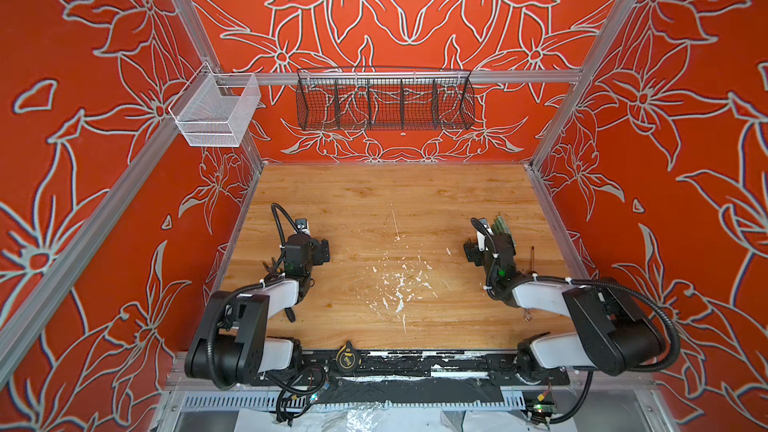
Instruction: Insert the pens into the pen caps
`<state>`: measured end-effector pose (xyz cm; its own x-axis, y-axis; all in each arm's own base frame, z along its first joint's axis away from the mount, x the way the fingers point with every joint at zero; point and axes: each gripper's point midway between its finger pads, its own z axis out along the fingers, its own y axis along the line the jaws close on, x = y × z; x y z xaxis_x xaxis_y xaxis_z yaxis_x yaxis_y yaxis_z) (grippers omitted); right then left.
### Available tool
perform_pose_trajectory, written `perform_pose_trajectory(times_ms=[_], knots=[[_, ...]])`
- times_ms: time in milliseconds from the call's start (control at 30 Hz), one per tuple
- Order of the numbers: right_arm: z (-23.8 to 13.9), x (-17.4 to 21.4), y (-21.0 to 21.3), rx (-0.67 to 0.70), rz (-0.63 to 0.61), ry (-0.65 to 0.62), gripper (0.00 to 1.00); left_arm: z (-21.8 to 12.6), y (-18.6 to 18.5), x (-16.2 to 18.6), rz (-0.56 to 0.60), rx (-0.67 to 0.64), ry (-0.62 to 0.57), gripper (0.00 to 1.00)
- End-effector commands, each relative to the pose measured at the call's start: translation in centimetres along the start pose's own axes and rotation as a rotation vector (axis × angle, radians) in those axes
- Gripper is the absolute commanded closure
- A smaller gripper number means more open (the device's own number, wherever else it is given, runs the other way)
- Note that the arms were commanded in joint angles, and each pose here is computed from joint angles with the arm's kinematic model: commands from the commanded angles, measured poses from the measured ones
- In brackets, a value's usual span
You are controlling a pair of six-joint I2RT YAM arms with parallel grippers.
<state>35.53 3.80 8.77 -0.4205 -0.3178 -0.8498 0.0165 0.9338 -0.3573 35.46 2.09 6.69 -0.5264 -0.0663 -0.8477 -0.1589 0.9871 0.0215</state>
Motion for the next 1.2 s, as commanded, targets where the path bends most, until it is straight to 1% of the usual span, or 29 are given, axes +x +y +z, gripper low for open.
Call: perform_pose_trajectory(times_ms=[0, 167, 233, 267, 333, 400, 433, 467, 533, 600, 633, 700, 767, 867, 1167], knots=[[-0.8, -2.6, -1.8, 0.081, 0.057, -0.136, 0.03, 0.2, -1.1, -3.0, -0.018, 0.108, -0.088, 0.03], [-1.0, -2.2, -2.7, 0.078, 0.113, -0.150, 0.03, -0.3, -1.8, -2.2, -0.003, 0.163, -0.150, 0.03], [-1.1, -1.9, -2.9, 0.076, 0.129, -0.158, 0.03, -0.3, -1.7, -2.1, -0.001, 0.160, -0.122, 0.03], [-1.2, -1.7, -3.1, 0.077, 0.146, -0.163, 0.03, -0.3, -1.7, -2.1, -0.004, 0.158, -0.128, 0.03], [-1.1, -1.2, -3.7, 0.065, 0.199, -0.175, 0.03, -0.1, -0.9, -2.2, -0.025, 0.110, -0.138, 0.03], [-0.3, 0.0, -4.1, 0.037, 0.244, -0.151, 0.03, -0.1, -0.1, -2.2, -0.045, 0.067, -0.137, 0.03], [0.1, -0.4, -4.2, 0.052, 0.241, -0.171, 0.03, -0.3, 0.2, -2.2, -0.053, 0.049, -0.147, 0.03], [0.2, -0.4, -4.3, 0.058, 0.244, -0.165, 0.03, -0.5, 0.8, -2.2, -0.071, 0.020, -0.164, 0.03], [0.4, 0.0, -4.1, 0.041, 0.244, -0.103, 0.03, -0.9, 1.8, -2.0, -0.111, -0.033, -0.190, 0.03], [0.8, -0.2, -4.4, 0.053, 0.254, -0.117, 0.03, -0.5, 2.0, -2.2, -0.111, -0.048, -0.172, 0.03], [0.9, -0.3, -4.4, 0.056, 0.256, -0.123, 0.03, -0.4, 2.0, -2.2, -0.109, -0.052, -0.163, 0.03], [0.8, 0.0, -4.5, 0.051, 0.254, -0.091, 0.03, -0.5, 2.0, -2.2, -0.109, -0.053, -0.167, 0.03], [0.9, 0.0, -4.5, 0.053, 0.256, -0.101, 0.03, -0.5, 2.0, -2.2, -0.104, -0.062, -0.169, 0.03], [0.8, 0.0, -4.5, 0.053, 0.257, -0.104, 0.03, -0.5, 1.5, -2.3, -0.066, -0.075, -0.170, 0.03], [0.8, -0.1, -4.5, 0.053, 0.258, -0.108, 0.03, -0.5, 1.0, -2.4, -0.043, -0.072, -0.176, 0.03]])
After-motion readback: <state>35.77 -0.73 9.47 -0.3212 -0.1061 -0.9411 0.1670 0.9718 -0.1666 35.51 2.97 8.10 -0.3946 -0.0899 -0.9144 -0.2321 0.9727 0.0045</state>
